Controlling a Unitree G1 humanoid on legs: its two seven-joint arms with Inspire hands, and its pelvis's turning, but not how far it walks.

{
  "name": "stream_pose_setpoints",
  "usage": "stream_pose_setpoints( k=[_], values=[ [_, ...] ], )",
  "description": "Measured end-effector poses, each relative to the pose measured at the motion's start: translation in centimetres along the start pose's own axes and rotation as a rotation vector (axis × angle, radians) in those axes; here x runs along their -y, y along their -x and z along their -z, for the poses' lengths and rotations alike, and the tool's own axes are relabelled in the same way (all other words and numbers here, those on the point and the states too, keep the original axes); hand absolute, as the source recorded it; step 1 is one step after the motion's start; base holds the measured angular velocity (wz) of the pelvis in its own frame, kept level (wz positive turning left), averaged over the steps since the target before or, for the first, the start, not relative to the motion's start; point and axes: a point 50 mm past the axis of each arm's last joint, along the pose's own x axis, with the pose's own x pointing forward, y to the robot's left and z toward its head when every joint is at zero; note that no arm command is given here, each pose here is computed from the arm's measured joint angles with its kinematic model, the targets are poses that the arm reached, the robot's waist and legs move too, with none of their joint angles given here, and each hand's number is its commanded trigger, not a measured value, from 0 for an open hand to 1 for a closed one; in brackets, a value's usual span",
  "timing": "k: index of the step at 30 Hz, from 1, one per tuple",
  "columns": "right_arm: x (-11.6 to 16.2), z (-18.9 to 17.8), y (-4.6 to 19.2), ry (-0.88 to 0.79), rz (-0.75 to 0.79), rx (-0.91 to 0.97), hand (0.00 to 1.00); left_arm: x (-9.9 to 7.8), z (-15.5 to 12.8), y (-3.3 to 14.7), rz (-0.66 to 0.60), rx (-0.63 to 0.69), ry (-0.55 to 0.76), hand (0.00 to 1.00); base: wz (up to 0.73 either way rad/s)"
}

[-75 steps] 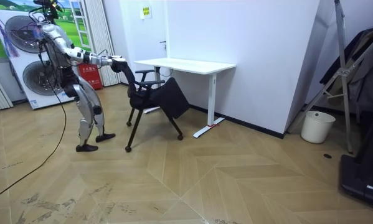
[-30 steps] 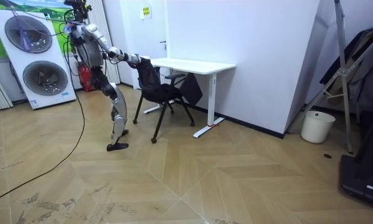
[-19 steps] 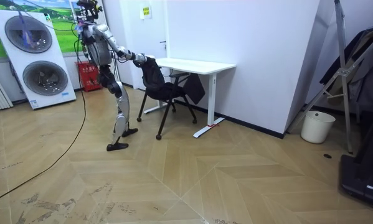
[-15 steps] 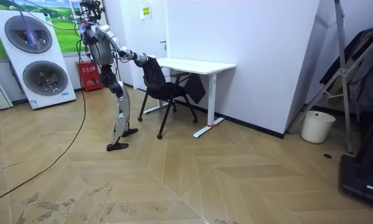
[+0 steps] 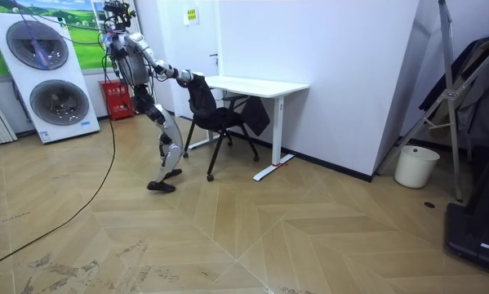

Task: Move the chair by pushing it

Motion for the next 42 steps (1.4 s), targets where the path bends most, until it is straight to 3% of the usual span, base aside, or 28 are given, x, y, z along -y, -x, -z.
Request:
stream_pose_setpoints(
  k=[4,5,6,7,8,20,33,38,42],
  values=[
    [-0.2,0.1,0.1,0.006,-0.014,0.000,1.00,0.4,-0.1,0.1,0.013,-0.005,0.004,1.00,-0.01],
    [-0.2,-0.1,0.0,0.004,-0.013,0.004,0.69,0.4,0.0,0.1,0.011,-0.008,0.001,0.56,0.19],
    [-0.3,-0.2,0.0,0.001,-0.016,0.005,0.51,0.4,0.1,0.1,0.012,-0.009,-0.001,0.12,0.19],
    [-0.3,-0.2,0.0,0.001,-0.018,0.006,0.11,0.4,0.2,0.2,0.014,-0.011,-0.002,0.00,0.08],
    [-0.4,-0.3,0.0,0.001,-0.021,0.007,0.00,0.5,0.2,0.2,0.017,-0.012,-0.002,0.00,0.08],
    [0.0,-0.4,-0.6,-0.139,-0.038,-0.045,0.00,0.0,0.1,-0.2,-0.028,-0.082,0.082,0.00,0.04],
    [0.2,-0.7,-0.3,-0.152,-0.111,-0.055,0.00,0.5,-0.6,0.5,-0.030,-0.113,0.155,0.00,0.00],
    [2.2,-0.1,0.4,-0.187,-0.058,-0.069,0.00,-0.7,-0.5,0.9,-0.023,-0.116,0.170,0.00,-0.02],
    [4.0,0.6,1.8,-0.161,-0.021,-0.053,0.00,-2.6,-0.3,1.5,-0.050,-0.097,0.159,0.00,0.06]
  ],
)
